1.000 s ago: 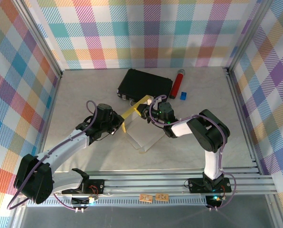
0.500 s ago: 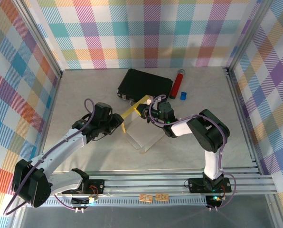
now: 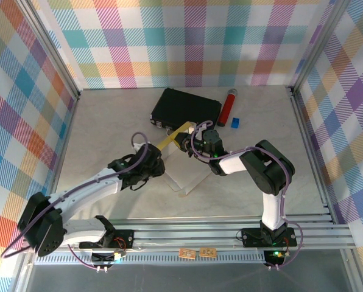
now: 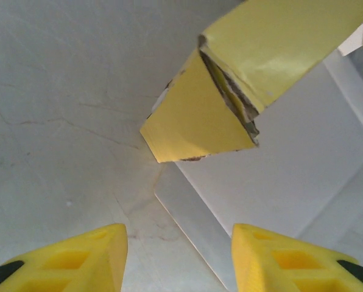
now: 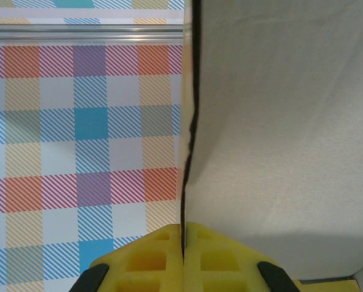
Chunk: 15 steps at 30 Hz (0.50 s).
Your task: Fold the paper box
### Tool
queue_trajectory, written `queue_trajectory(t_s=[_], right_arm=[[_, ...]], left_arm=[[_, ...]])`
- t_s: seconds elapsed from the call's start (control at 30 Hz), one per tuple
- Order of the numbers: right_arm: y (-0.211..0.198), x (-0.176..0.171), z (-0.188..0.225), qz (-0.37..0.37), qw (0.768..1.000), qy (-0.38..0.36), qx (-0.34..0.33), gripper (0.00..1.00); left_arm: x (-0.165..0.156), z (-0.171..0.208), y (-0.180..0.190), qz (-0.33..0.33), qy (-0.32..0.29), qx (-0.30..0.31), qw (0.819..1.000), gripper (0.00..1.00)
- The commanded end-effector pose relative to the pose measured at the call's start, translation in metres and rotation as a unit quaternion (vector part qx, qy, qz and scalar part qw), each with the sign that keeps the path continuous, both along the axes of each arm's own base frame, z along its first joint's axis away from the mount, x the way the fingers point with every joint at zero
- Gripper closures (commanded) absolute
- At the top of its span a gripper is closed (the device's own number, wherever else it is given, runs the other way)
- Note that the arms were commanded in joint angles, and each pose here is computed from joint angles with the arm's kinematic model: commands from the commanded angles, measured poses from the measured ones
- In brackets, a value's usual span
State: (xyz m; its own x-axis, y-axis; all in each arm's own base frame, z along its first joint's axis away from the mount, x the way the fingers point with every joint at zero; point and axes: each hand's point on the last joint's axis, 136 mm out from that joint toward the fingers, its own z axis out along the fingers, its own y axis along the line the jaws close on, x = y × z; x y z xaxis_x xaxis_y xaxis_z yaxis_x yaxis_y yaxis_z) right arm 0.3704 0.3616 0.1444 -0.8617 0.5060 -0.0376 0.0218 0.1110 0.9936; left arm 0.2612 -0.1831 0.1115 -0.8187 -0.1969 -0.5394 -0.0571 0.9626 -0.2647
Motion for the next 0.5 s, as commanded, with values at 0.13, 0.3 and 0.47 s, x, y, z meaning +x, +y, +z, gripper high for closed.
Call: queue_trajectory(t_s=[0.13, 0.3, 0.47], right_arm=[[-0.004, -0.002, -0.04, -0.003, 0.998, 0.053, -0.037, 1.0], [-0.004, -0.002, -0.04, -0.004, 0.998, 0.054, -0.035, 1.0], [-0.005, -0.002, -0.04, -0.003, 0.998, 0.055, -0.034, 1.0]], left_arm=[[0.026, -0.017, 0.0, 0.022, -0.078, 0.134, 0.988, 0.5], [0.036, -0.033, 0.015, 0.067, -0.076, 0.207, 0.973, 0.54], [0.048, -0.049, 0.003, 0.065, -0.077, 0.213, 0.972, 0.64]])
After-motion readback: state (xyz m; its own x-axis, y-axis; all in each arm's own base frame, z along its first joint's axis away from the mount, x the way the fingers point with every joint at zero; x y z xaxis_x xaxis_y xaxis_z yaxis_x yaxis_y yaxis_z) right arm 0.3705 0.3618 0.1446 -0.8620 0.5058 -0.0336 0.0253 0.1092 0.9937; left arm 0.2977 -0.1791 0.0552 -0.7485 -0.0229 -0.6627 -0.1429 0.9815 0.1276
